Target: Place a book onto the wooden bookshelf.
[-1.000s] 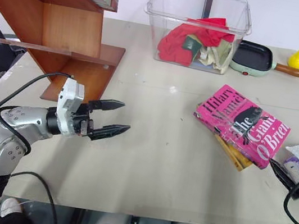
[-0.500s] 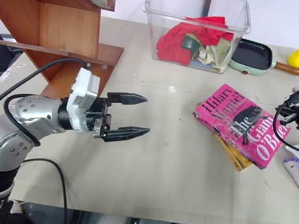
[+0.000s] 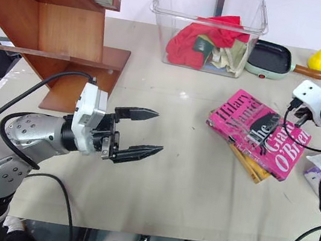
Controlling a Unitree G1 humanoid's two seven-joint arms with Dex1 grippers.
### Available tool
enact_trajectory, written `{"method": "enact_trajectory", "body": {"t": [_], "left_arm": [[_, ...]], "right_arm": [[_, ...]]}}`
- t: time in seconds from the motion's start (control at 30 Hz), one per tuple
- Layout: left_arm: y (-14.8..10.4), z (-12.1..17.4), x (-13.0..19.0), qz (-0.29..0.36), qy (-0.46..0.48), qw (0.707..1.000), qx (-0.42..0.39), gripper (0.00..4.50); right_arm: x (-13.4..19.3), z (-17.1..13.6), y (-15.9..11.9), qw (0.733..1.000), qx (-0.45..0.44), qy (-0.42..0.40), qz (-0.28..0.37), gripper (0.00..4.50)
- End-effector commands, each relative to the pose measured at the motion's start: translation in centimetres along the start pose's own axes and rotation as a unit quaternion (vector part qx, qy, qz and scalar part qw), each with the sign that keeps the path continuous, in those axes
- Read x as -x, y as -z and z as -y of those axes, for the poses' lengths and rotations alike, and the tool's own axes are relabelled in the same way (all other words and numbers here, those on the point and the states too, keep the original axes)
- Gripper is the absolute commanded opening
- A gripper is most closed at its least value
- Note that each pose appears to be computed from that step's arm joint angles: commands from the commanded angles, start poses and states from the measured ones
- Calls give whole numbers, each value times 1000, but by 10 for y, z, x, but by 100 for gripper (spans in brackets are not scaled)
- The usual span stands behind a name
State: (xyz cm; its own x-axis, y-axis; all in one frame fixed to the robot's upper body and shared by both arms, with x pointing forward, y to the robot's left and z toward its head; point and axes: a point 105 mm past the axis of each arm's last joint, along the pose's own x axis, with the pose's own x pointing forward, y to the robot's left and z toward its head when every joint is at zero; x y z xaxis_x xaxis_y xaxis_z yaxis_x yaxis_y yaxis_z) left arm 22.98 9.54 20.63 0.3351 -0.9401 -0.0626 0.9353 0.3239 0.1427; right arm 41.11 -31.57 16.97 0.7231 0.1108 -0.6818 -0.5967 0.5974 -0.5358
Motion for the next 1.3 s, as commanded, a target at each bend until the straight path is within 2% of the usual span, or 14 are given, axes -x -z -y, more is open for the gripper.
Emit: {"method": "enact_trajectory", "body": {"t": [0.03,0.1,0.27,0.53,0.67,0.77,0.83,0.97,1.1,1.3], "left_arm": [[-8,6,2,13,7,1000,-16,450],[-3,6,8,8,4,1000,-12,450],[10,9,19,-18,-8,1000,-10,450],[17,11,25,-37,-18,999,-10,450],[21,7,38,-48,-35,998,-4,450],[27,4,47,-59,-56,997,6,450],[29,-1,51,-64,-76,995,-24,450],[28,3,56,-19,-51,998,-18,450],[29,1,64,-9,-5,1000,20,450],[41,-1,73,-27,37,999,28,450]], "right_arm": [[-6,-21,-1,996,-18,-84,-3,4],[-6,-31,-1,992,-23,-126,-4,4],[-2,-53,-28,970,-49,-230,59,4],[-18,-83,-40,957,-35,-278,80,4],[-21,-92,-47,955,-49,-276,95,4],[-17,-85,-42,964,-42,-243,100,4],[-8,-74,-34,970,-37,-215,103,4],[30,-52,-15,975,-67,-173,118,4],[45,-70,-16,969,-73,-195,135,4],[45,-91,-25,966,-73,-203,143,4]]}}
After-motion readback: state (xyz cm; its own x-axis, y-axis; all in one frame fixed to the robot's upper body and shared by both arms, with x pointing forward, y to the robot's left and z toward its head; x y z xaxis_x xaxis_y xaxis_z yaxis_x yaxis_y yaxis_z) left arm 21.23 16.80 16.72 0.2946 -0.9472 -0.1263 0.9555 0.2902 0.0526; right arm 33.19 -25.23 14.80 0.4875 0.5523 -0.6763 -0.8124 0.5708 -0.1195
